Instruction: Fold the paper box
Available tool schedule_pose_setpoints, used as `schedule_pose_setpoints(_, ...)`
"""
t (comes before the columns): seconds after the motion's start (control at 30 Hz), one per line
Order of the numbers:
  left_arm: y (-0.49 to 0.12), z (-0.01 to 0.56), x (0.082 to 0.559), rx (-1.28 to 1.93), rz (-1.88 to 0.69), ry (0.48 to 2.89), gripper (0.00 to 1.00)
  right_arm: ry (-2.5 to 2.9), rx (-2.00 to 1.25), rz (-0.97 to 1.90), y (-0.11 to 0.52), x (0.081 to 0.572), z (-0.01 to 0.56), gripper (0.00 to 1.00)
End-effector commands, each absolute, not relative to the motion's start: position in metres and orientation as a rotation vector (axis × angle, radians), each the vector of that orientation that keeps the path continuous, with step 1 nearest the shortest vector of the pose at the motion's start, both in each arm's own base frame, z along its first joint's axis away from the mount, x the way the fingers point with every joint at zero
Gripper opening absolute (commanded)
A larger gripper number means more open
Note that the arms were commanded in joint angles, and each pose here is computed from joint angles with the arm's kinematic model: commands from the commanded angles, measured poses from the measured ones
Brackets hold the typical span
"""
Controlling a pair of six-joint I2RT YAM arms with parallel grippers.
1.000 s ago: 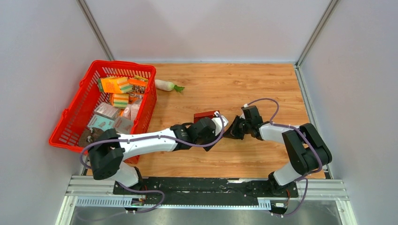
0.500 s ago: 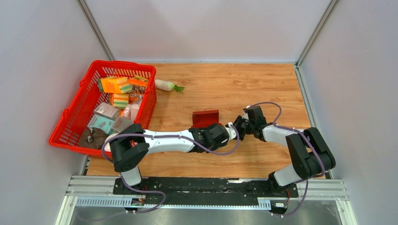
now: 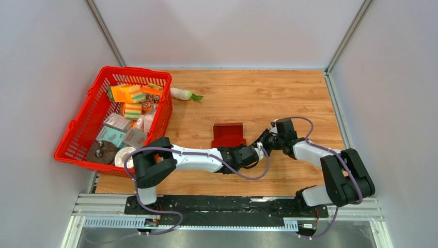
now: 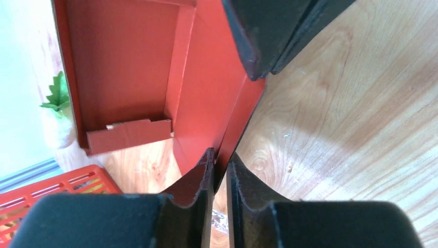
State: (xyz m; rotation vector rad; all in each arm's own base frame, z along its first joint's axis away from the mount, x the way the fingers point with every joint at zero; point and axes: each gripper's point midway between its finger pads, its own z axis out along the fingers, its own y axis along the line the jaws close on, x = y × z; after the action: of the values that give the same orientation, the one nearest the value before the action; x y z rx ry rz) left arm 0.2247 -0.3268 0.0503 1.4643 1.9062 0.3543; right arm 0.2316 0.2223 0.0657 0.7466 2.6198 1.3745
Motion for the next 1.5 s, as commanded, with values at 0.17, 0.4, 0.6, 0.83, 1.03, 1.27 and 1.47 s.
schedule_pose_setpoints(0.17, -0.332, 0.088, 0.231, 1.355, 0.36, 1.828, 0.01, 2.576, 0.429, 1.247, 0.211, 0.233, 0.113, 0.45)
schedule_pose_setpoints(0.4, -0.329, 0.118, 0.223, 1.16, 0.203, 1.935, 0.0, 2.311, 0.31, 0.632, 0.133, 0.257, 0.163, 1.0)
schedule_pose_setpoints(0.6, -0.33, 0.142, 0.218, 0.773, -0.161, 2.208, 0.0, 2.291, 0.335, 0.419, 0.104, 0.266, 0.162, 1.0)
schedule_pose_setpoints(0.83, -0.331, 0.157, 0.226, 0.294, -0.572, 2.498, 0.0, 2.41, 0.215, 0.448, 0.122, 0.263, 0.132, 1.0)
schedule_pose_setpoints(1.03, -0.331, 0.177, 0.244, -0.181, -0.92, 2.583, 0.0, 2.383, 0.052, 0.472, 0.144, 0.259, 0.128, 1.0)
schedule_pose_setpoints(1.27, -0.33, 0.189, 0.27, -0.694, -1.082, 2.504, 0.0, 2.347, -0.117, 0.576, 0.182, 0.24, 0.128, 1.0)
schedule_pose_setpoints(1.47, -0.323, 0.175, 0.274, -0.911, -1.07, 2.484, 0.0, 2.199, -0.318, 0.656, 0.211, 0.223, 0.146, 1.0)
